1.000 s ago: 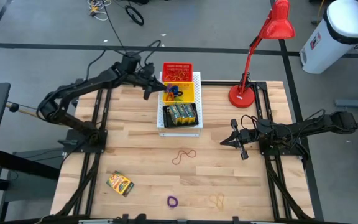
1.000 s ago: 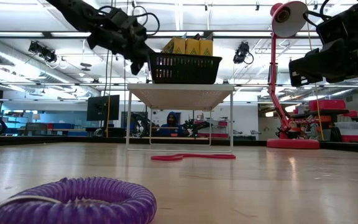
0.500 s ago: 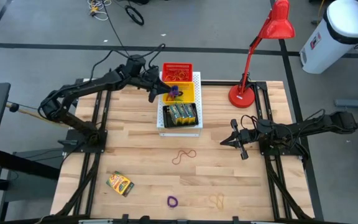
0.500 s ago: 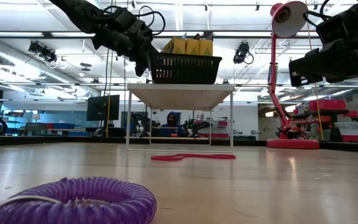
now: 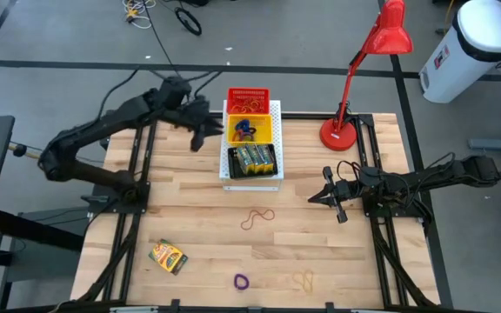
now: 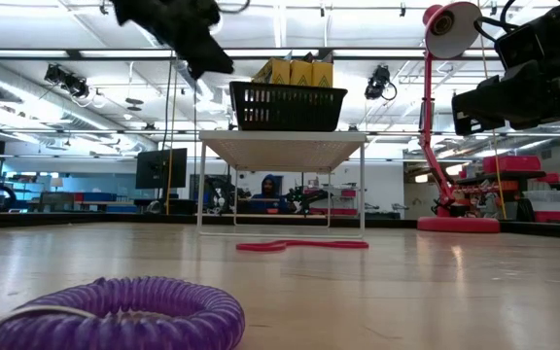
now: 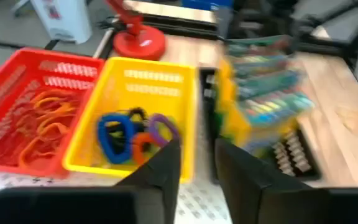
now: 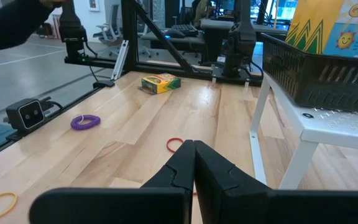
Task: Pick & Place Office Desk Supplies
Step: Put the red rubber band into the red bin on the shelf
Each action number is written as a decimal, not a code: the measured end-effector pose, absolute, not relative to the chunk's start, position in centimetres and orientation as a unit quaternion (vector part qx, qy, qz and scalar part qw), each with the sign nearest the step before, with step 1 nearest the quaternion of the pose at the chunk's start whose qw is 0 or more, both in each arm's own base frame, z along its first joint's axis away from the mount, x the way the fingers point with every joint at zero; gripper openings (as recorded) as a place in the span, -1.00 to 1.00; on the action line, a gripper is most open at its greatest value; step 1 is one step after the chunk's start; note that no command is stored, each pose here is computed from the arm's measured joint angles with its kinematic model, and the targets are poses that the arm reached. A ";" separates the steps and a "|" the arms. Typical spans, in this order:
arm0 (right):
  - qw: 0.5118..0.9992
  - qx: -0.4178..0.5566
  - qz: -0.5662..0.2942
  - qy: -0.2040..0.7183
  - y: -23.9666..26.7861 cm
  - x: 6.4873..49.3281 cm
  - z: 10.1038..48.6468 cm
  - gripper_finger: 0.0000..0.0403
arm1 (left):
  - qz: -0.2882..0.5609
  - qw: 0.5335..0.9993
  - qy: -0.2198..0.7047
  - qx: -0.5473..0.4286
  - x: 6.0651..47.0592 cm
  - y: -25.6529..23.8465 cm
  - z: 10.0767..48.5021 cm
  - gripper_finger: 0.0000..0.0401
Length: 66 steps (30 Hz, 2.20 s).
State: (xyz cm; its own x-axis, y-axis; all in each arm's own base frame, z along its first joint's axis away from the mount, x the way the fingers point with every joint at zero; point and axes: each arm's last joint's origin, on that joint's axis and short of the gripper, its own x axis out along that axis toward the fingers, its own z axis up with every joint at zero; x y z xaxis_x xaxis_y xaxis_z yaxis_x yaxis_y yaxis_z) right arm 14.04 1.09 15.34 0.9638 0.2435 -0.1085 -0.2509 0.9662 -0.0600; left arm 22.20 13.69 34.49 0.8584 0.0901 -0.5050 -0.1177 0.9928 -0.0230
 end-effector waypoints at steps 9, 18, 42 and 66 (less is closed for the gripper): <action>0.990 -0.037 0.125 0.050 1.1 14.0 15.3 -0.93 | 0.020 0.972 0.234 -0.001 17.4 8.5 31.5 -0.90; 0.990 -0.037 0.125 0.050 1.1 14.0 15.3 -0.93 | -0.007 0.968 0.249 -0.016 15.0 3.7 26.2 -0.95; 0.989 -0.070 0.126 0.044 1.1 14.1 15.4 -0.93 | 0.029 0.998 0.061 0.006 13.3 -4.1 15.0 -0.95; 0.982 0.134 0.120 -0.053 3.7 15.2 18.8 -0.97 | 0.008 0.997 0.075 -0.012 13.4 -4.4 14.7 -0.95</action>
State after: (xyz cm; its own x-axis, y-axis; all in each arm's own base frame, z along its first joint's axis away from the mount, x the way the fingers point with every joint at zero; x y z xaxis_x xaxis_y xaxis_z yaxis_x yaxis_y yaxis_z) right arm 15.19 3.69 18.77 0.9659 0.2206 0.1358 -0.2490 0.9353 0.2516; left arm 13.39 -4.41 14.69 0.9887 0.0147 -0.1489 -0.0183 0.9996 -0.0226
